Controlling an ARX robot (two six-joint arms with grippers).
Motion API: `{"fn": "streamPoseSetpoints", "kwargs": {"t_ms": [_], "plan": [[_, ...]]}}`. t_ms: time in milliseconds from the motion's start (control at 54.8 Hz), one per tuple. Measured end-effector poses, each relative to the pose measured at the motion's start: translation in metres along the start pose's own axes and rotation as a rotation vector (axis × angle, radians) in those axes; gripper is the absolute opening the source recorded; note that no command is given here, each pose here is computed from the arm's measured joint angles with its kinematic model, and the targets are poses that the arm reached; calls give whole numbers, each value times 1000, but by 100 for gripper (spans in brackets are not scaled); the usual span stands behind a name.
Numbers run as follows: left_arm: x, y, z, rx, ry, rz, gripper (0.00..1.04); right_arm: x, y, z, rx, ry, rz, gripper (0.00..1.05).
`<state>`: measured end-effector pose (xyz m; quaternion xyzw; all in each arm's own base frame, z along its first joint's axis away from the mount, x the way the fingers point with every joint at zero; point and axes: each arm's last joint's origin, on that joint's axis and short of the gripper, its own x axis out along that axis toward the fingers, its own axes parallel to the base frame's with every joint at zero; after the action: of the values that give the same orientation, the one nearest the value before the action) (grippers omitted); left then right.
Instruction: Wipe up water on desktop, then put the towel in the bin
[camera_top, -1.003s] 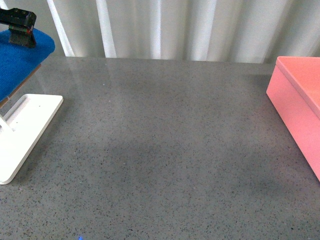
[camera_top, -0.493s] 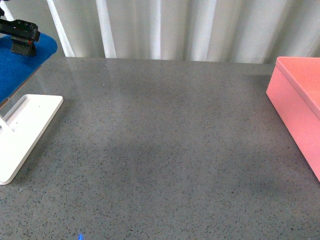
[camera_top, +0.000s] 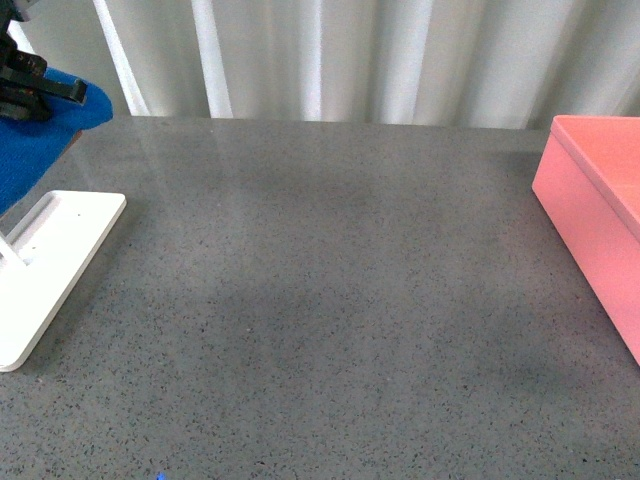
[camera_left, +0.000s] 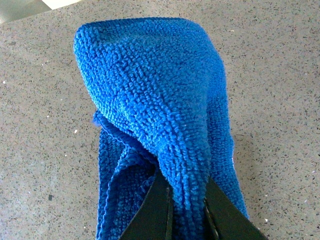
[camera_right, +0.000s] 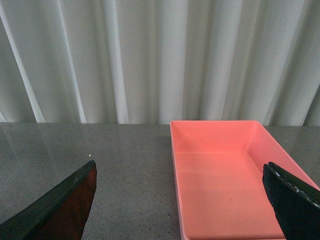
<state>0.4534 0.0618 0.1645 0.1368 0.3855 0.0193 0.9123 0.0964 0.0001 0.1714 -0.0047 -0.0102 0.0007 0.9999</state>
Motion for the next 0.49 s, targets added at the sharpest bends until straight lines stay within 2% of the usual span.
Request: {"fn": "streamPoseSetpoints", "kwargs": {"t_ms": [201,493], "plan": [[-20,18,16,-13,-31,25,5,0,0,0,0,0,0,98],[-86,70,79,-100,-218,77,5,0,0,0,0,0,0,98]]}}
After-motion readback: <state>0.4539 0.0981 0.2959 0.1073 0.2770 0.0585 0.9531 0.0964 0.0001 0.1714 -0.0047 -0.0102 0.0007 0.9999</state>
